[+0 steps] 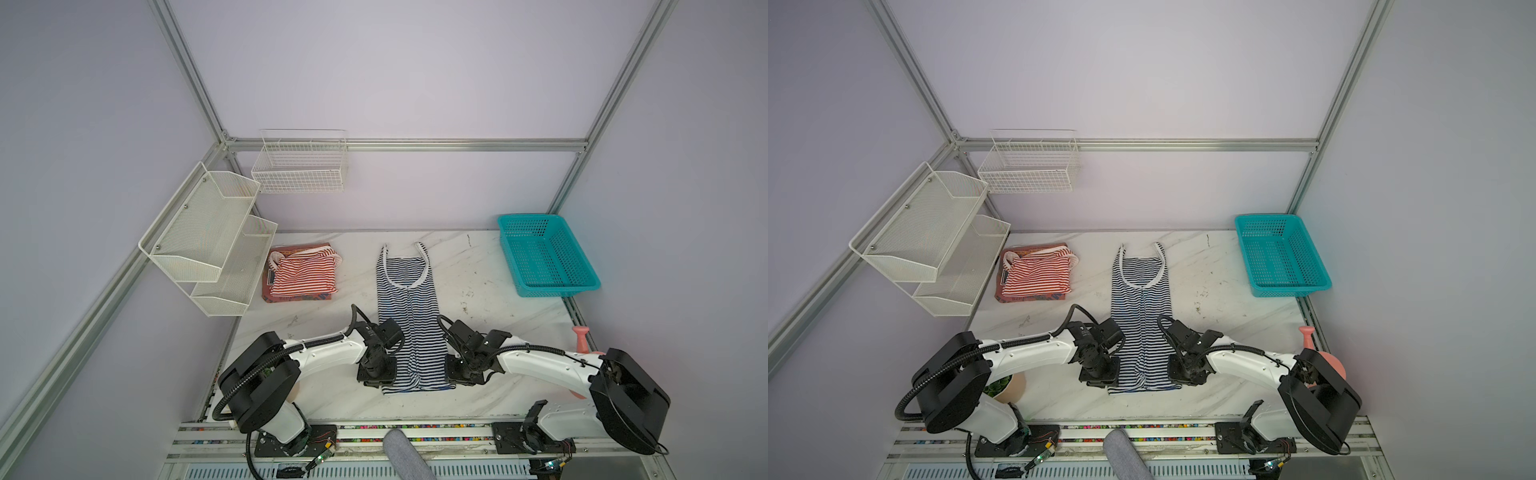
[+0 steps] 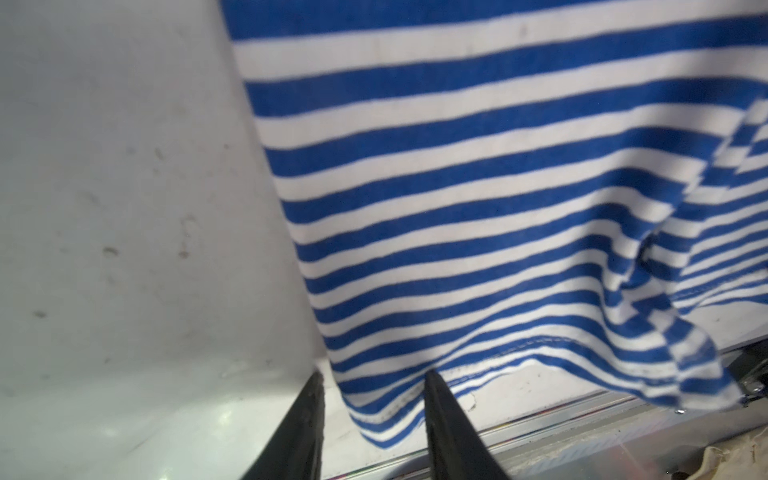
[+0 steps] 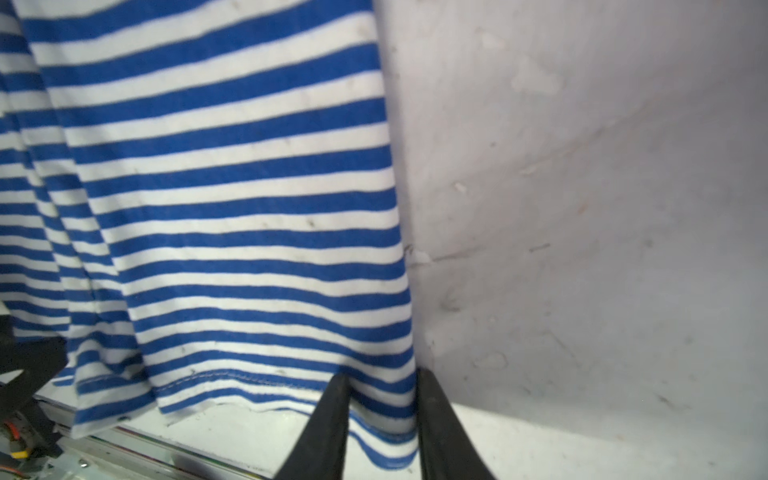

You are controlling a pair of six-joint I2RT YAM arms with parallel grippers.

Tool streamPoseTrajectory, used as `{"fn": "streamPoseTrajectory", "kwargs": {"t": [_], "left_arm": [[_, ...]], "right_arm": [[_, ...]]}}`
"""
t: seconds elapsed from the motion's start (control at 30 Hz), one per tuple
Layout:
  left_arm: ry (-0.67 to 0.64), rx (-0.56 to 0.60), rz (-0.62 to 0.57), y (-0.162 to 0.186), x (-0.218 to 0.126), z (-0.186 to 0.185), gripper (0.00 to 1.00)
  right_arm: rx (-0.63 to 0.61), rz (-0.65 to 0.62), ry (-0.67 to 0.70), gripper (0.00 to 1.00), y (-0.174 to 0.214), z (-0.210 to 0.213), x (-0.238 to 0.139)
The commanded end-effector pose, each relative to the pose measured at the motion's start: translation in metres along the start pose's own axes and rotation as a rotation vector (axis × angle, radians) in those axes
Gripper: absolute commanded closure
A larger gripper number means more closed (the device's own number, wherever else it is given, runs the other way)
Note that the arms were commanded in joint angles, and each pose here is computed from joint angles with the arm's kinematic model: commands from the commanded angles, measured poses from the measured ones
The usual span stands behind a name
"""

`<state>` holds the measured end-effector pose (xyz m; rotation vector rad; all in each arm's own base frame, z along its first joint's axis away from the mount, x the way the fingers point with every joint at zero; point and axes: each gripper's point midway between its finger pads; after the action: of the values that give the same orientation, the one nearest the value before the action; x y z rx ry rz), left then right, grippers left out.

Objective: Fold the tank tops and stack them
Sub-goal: 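Move both grippers to the hem nearest the robot and pinch its corners, then fold the hem with both grippers away from the robot toward the straps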

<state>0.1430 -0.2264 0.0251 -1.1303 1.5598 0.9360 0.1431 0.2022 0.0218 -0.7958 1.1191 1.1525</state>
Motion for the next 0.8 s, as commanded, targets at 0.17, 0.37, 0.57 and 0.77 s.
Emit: {"fn": "streamPoseTrajectory", "kwargs": {"t": [0.17,0.37,0.57,0.77], "left_arm": [[-0.004,-0.037,0.01,0.009,0.007,0.006,0.84],[0.017,-0.036,-0.057,-0.004,-0.009,-0.002,1.0],[-0.005,-0.036,-0.186,-0.03,-0.047,-0.009,1.0],[-0.038,-0.056,-0.28,-0.057,-0.08,-0.005,1.0]], "right_arm": [[0.034,0.057,0.058,0.95,0.015,-0.021,0.009],[0.043,-0.017,0.012,1.0,0.003,-0.006,-0.009],[0.067,-0.142,-0.047,1.0,-0.02,0.02,-0.046],[0.063,-0.22,-0.074,1.0,-0.043,0.044,-0.066]]}}
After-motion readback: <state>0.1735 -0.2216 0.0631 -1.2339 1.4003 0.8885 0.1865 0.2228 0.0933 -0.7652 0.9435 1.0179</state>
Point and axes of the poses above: each gripper's point midway between its finger pads, its own x axis out along the fingers, its own z axis along the line the jaws close on, y = z × x, and after that the axes turned 13 degrees about x, right-handed
